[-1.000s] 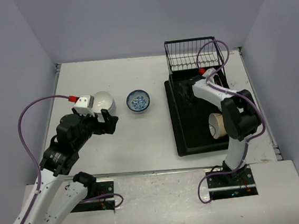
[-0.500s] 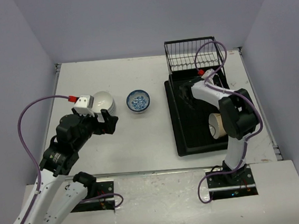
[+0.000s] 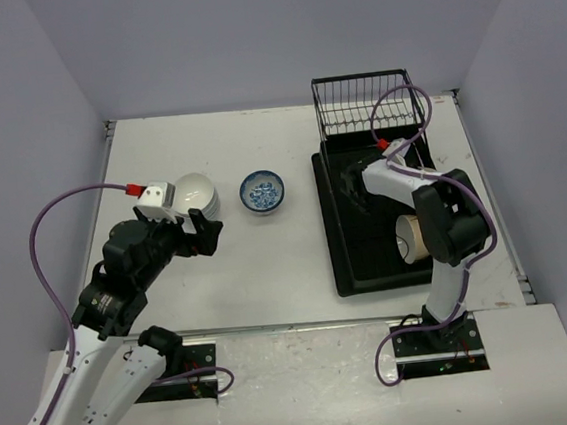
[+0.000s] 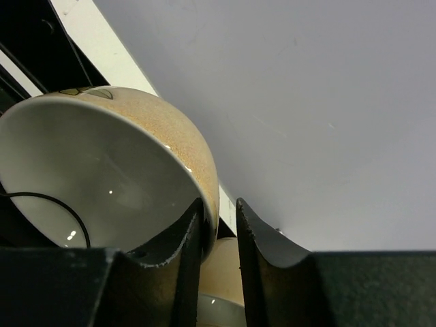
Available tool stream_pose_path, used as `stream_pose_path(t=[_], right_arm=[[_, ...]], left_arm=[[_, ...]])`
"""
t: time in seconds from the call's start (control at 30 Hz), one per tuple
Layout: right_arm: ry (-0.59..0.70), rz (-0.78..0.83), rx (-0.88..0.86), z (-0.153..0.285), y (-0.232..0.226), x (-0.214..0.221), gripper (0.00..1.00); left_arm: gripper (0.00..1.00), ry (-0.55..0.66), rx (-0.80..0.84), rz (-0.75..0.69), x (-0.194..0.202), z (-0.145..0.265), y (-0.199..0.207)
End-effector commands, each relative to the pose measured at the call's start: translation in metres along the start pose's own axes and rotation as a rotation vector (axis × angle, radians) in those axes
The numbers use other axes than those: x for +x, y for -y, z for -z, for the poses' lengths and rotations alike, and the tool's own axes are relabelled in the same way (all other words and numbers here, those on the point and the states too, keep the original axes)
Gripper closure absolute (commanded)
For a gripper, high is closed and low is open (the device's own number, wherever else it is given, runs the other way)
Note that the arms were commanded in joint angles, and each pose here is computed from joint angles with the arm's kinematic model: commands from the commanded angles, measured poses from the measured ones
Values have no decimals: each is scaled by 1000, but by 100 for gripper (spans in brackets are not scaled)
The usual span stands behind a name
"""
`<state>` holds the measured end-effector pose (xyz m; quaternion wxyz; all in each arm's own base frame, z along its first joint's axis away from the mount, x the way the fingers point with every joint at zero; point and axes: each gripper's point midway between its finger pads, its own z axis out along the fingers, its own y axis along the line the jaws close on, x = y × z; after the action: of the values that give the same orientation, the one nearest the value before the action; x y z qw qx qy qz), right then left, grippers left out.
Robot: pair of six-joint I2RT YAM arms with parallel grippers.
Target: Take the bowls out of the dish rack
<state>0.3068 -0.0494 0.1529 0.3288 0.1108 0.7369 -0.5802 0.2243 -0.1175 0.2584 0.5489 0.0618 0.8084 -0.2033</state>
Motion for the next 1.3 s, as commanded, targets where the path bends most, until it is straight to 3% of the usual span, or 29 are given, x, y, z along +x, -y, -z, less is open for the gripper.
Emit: stream_pose_path(t=[0.0,0.1,0.47,0.87,1.27], right_arm=[[38,60,30,0,33,-6,75],[56,109,41,-1,30,-8,85],[142,186,35,13,18,-33,100],[159,249,40,18,17,-50,100],[99,24,-59,33,44,-54,99]], left_arm=[[0,41,4,-19,-10,0,1],[0,42,3,-19,-10,1,1],[0,44,2,-18,-10,1,0],[0,45,2,-18,-10,2,0],[0,36,0,-20,-9,-1,0]])
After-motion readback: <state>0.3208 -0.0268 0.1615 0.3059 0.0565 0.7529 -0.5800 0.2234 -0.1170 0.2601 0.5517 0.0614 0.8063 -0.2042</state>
